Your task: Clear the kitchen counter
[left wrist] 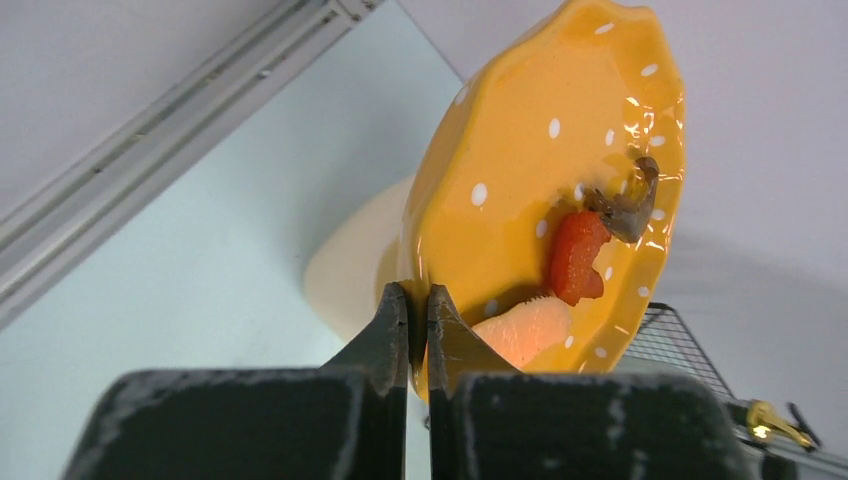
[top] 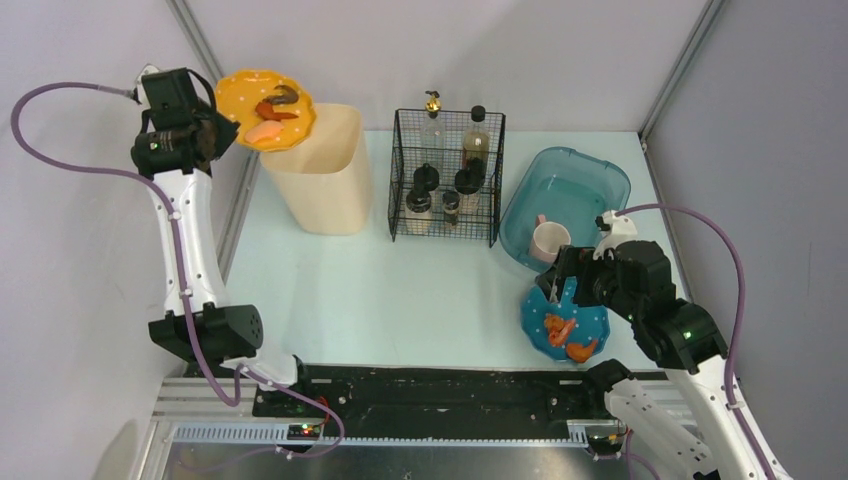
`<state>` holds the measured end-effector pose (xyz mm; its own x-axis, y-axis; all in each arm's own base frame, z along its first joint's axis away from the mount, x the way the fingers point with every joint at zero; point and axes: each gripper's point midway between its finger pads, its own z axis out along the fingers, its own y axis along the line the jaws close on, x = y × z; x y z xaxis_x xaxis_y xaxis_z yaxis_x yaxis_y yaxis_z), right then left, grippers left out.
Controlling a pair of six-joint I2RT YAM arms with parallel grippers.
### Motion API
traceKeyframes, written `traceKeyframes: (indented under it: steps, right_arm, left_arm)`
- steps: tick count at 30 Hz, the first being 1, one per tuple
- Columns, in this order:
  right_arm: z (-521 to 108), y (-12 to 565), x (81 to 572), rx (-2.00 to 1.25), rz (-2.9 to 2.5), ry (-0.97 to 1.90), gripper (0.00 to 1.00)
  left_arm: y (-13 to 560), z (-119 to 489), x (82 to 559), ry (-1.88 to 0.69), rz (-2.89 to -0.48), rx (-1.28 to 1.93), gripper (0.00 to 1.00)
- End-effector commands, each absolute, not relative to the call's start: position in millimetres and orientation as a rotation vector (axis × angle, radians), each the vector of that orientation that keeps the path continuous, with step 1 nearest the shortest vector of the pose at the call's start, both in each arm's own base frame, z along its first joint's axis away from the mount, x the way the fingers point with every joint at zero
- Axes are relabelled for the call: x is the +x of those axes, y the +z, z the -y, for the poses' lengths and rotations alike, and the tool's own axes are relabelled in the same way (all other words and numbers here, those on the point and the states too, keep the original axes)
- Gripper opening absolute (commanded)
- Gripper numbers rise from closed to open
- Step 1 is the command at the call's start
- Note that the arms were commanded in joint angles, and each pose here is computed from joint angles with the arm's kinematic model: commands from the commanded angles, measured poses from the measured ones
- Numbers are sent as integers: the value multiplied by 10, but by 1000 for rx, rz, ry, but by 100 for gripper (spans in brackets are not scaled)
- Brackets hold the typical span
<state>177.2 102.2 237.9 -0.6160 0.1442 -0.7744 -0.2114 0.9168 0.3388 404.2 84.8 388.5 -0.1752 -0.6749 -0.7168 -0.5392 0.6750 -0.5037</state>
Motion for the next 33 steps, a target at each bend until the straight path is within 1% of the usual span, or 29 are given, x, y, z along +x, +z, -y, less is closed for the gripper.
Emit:
traceKeyframes:
  steps: [1,9,21,25,33]
  right_arm:
    - [-1035,2529,1795,-54,-2137,513,100]
    - [-1030,2510,1786,-45,-2147,507,100]
    - [-1034,2503,1744,-36,-2153,517,100]
    - [-1026,2504,1722,-32,-2153,518,100]
    - [-1019,2495,1678,-25,-2154,527,100]
  left_arm:
    - [4655,-1021,3969,-103,-1598,-877,0]
    - [4591,-1174,3922,38,-1617,-871,0]
    - [4609,-1170,3930,231,-1633,-827,0]
    - [4675,-1093,3976,312,-1633,-780,0]
    - [4920,-937,4033,559,-1604,-683,0]
